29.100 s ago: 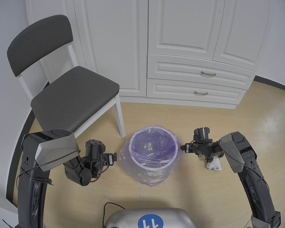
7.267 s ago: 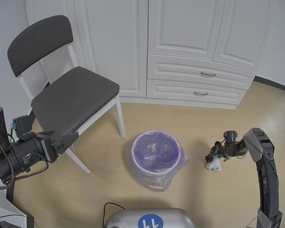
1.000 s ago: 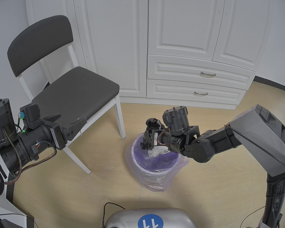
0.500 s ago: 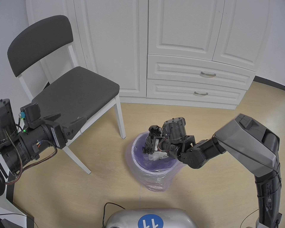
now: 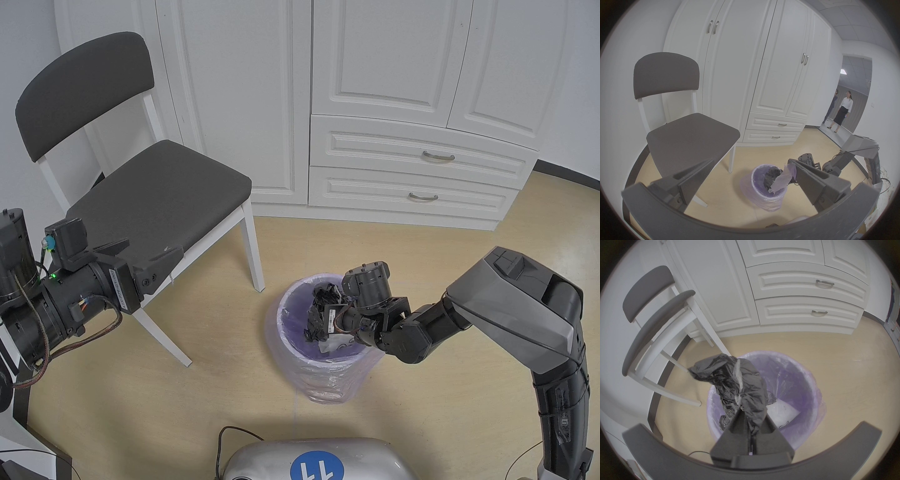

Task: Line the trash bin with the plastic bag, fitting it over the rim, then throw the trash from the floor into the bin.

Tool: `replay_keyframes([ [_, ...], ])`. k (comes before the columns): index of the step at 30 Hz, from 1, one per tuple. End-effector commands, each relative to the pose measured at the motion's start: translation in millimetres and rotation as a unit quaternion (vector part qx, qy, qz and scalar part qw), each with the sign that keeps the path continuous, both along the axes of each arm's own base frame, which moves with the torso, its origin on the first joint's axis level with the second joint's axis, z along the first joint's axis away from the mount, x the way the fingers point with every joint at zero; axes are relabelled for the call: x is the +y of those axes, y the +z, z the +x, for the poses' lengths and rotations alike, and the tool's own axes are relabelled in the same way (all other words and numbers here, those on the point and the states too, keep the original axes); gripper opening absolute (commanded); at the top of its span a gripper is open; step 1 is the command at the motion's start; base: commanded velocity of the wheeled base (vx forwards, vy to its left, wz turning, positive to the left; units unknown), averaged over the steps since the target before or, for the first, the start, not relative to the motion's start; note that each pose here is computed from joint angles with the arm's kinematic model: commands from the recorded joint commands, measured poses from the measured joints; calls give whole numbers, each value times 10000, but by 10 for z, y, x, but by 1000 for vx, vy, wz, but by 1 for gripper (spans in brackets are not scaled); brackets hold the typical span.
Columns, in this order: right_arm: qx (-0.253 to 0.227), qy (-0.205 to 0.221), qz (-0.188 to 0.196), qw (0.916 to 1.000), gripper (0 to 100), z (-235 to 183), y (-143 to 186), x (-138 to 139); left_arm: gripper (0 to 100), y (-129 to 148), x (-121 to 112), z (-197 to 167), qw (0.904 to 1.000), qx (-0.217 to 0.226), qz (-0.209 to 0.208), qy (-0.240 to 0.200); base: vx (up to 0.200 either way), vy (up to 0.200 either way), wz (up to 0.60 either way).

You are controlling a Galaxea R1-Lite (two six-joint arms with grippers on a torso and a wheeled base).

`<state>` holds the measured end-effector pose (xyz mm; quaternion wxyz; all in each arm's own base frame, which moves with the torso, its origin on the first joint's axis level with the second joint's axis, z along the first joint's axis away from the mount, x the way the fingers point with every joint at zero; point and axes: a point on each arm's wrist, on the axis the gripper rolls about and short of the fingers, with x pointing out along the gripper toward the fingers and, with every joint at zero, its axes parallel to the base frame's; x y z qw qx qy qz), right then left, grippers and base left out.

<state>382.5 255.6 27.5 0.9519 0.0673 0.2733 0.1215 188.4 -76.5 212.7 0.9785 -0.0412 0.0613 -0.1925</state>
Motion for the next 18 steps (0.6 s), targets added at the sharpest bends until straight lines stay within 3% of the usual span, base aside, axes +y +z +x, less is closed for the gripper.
replay_keyframes([
  [1, -139, 9, 98, 9999, 0, 43, 72, 41, 100, 0, -2, 3, 10000, -3, -11, -1, 0, 0, 0],
  [18, -51, 114, 105, 9999, 0, 46, -161, 211, 100, 12, 28, 14, 10000, -25, -20, 76, 0, 0, 0],
])
